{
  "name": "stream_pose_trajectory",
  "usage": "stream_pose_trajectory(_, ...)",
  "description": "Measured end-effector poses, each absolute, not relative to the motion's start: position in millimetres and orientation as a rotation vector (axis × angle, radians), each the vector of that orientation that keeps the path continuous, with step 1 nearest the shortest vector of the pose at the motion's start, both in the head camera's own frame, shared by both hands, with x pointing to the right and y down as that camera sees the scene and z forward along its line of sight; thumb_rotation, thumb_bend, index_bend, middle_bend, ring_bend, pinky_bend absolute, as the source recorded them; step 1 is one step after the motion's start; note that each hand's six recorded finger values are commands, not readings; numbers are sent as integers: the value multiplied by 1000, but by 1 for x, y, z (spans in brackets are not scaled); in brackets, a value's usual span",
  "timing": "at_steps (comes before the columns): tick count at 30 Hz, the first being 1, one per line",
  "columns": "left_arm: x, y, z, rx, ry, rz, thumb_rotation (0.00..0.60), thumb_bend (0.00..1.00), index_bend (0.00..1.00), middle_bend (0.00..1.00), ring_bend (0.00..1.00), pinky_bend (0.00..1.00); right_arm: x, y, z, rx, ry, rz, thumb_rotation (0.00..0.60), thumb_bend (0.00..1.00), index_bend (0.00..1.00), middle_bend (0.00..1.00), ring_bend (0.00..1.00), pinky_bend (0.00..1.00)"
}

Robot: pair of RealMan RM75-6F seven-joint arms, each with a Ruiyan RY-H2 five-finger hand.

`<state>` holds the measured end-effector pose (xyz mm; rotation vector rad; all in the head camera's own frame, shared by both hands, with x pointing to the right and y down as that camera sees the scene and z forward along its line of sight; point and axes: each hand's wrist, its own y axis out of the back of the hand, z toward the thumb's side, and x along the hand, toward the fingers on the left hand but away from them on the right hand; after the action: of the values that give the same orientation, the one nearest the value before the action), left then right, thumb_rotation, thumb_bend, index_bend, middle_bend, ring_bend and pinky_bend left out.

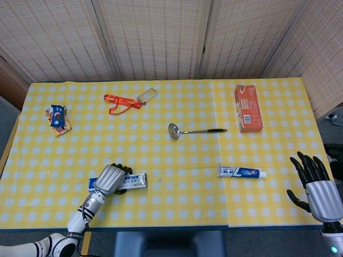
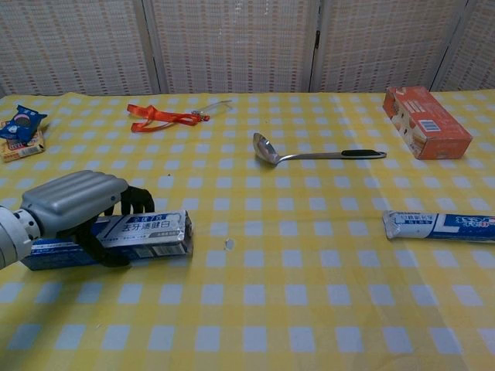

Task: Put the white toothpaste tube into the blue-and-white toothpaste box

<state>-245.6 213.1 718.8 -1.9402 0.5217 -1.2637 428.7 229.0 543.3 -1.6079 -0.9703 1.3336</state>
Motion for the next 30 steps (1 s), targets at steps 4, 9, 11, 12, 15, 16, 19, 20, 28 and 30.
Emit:
stream_pose_trajectory(4,-243,213,713,-1917,528,-1255,600,202,438,555,440,496,431,227,544,-1596,-980,1343,600,306,0,0,0,0)
stream_pose_trajectory(9,-244,211,697,-1887,530,-1231,600,202,444,560,443,499,432,222,555,-1609,-921,1387,600,306,0,0,0,0)
stream_pose_trajectory(11,-244,210,689,-1882,549,-1218,600,202,447,564,446,502,433,219,562,-1624,-876,1414,600,306,0,13,16,0)
stream_pose_trajectory(12,-245,208,684,-1877,564,-1207,600,203,448,566,447,502,433,217,565,-1628,-857,1427,600,306,1,27,29,0)
stream_pose_trajectory(15,-248,206,673,-1864,584,-1189,600,203,449,566,447,502,432,207,575,-1628,-801,1457,600,306,45,92,76,0)
stream_pose_trajectory(16,-248,206,672,-1863,584,-1189,600,202,450,566,447,502,432,203,579,-1626,-784,1465,600,306,74,111,89,0)
stream_pose_trajectory(19,-250,205,668,-1856,584,-1189,600,202,450,567,447,502,428,196,589,-1632,-760,1478,600,305,145,156,119,9)
stream_pose_trajectory(20,-251,205,667,-1854,585,-1189,600,202,451,567,448,502,428,195,592,-1636,-754,1486,600,305,158,167,127,16)
stream_pose_trajectory(28,-254,203,659,-1844,592,-1192,600,203,456,573,456,506,412,187,629,-1709,-680,1525,600,306,187,189,150,43)
stream_pose_trajectory(30,-254,204,658,-1863,596,-1198,600,202,456,573,456,506,407,187,634,-1713,-660,1525,600,305,193,195,154,47)
